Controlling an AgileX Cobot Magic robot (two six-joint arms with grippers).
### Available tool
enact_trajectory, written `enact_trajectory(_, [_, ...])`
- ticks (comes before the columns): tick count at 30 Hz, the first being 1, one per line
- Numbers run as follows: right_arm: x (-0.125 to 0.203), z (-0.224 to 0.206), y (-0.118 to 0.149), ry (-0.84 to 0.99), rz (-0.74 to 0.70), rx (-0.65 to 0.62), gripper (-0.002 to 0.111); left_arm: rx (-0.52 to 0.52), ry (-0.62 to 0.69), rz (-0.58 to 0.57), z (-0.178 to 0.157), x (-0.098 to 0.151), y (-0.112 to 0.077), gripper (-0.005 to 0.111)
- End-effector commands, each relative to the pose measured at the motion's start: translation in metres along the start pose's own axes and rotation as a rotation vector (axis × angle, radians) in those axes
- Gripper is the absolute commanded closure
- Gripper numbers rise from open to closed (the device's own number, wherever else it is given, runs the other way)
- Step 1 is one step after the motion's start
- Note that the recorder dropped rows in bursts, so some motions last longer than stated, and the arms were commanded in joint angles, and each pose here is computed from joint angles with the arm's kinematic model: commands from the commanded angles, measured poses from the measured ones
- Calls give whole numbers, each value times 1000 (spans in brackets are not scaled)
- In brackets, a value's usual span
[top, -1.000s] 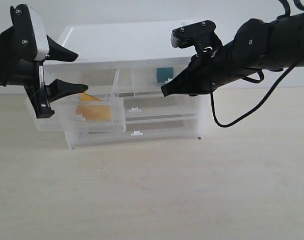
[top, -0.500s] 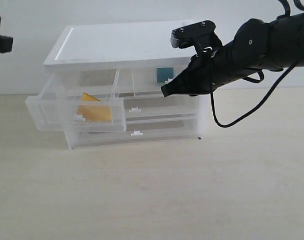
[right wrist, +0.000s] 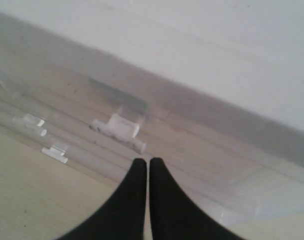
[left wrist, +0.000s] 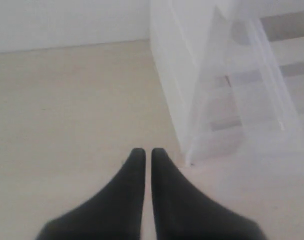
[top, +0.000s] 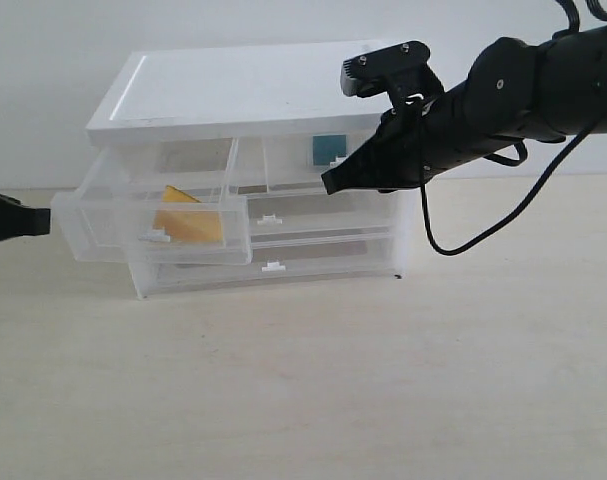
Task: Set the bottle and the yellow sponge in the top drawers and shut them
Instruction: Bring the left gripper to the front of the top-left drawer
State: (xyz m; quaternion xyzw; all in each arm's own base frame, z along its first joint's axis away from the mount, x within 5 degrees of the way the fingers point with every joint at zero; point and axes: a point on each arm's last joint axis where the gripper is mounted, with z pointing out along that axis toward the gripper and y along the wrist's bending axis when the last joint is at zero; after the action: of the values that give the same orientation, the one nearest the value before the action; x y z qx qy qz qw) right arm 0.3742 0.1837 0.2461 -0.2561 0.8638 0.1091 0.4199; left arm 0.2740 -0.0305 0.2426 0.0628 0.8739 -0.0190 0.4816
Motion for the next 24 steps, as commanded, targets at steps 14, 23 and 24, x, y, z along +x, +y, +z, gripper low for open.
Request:
enact_trajectory(14, [1,0,1,15,-9,-5,108,239,39,-41,25,-1,-21,103])
enact_trajectory(23, [0,0,0,9,-9,-3,108,230,-112,-154,-48,-3,-21,103])
enact_trajectory(24, [0,0,0,7,-9,-2,108,279,-79,-146,-54,15,-30,103])
